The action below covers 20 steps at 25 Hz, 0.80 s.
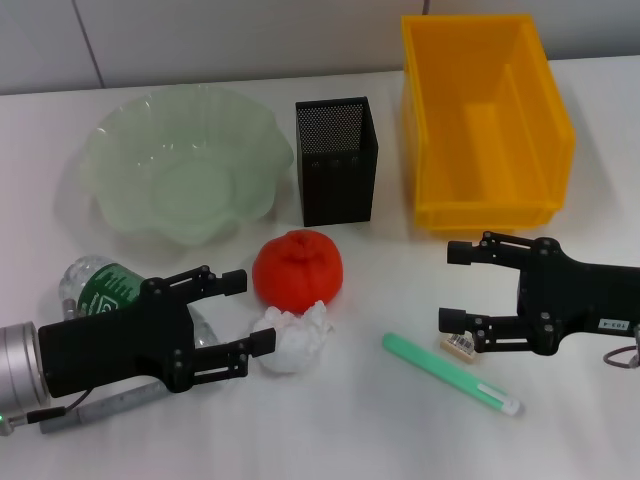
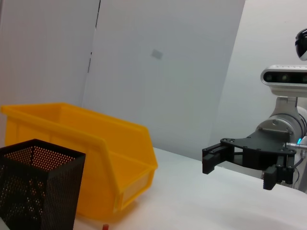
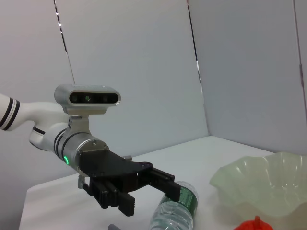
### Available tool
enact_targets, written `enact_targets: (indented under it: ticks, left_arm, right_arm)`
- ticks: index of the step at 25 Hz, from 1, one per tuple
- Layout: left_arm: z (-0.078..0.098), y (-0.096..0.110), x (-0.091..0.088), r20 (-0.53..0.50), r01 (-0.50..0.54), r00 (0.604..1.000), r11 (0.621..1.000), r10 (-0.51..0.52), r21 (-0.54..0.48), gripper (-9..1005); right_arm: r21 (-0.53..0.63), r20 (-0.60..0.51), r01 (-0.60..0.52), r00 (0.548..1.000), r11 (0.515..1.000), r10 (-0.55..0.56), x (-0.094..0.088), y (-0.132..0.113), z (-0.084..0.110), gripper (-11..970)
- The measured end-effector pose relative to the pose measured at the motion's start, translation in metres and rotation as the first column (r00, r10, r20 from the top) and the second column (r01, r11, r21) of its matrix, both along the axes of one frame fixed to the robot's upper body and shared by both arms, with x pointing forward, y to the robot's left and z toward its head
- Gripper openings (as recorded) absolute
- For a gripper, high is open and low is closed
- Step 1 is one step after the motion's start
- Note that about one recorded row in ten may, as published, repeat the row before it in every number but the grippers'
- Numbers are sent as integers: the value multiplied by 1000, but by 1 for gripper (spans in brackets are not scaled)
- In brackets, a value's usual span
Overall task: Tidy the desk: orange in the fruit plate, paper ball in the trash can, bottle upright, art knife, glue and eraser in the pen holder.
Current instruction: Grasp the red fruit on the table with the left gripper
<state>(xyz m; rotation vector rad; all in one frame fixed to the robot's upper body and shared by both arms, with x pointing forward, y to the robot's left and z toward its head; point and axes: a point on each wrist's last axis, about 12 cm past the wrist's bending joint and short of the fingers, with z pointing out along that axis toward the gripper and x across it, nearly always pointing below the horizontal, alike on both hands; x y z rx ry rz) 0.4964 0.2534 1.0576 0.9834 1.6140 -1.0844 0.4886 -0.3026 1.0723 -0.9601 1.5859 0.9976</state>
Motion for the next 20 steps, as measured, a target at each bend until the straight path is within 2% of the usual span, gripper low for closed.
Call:
enact_targets:
  ticks: [10, 13, 14, 18, 20]
  left_arm:
    - [2, -7, 2, 25, 16, 1000, 1000, -16, -4, 800]
    - [2, -14, 4, 83, 8, 996, 1000, -8, -7, 799]
    - [3, -21, 10, 128, 0, 992, 1000, 0, 5, 799]
    - [1, -32, 22, 155, -8, 988, 998, -1, 59, 798]
    - [-1, -41, 34, 162, -28, 987, 994, 11, 104, 797]
  right_arm:
    - [8, -7, 1, 1000, 1000, -1, -4, 0, -2, 831]
    - [14, -10, 25, 1000, 1000, -25, -9, -6, -4, 831]
    - [21, -7, 57, 998, 998, -57, -15, -12, -6, 831]
    - [35, -4, 101, 995, 994, -101, -24, -20, -8, 831]
    - [41, -8, 134, 991, 990, -134, -32, -27, -10, 831]
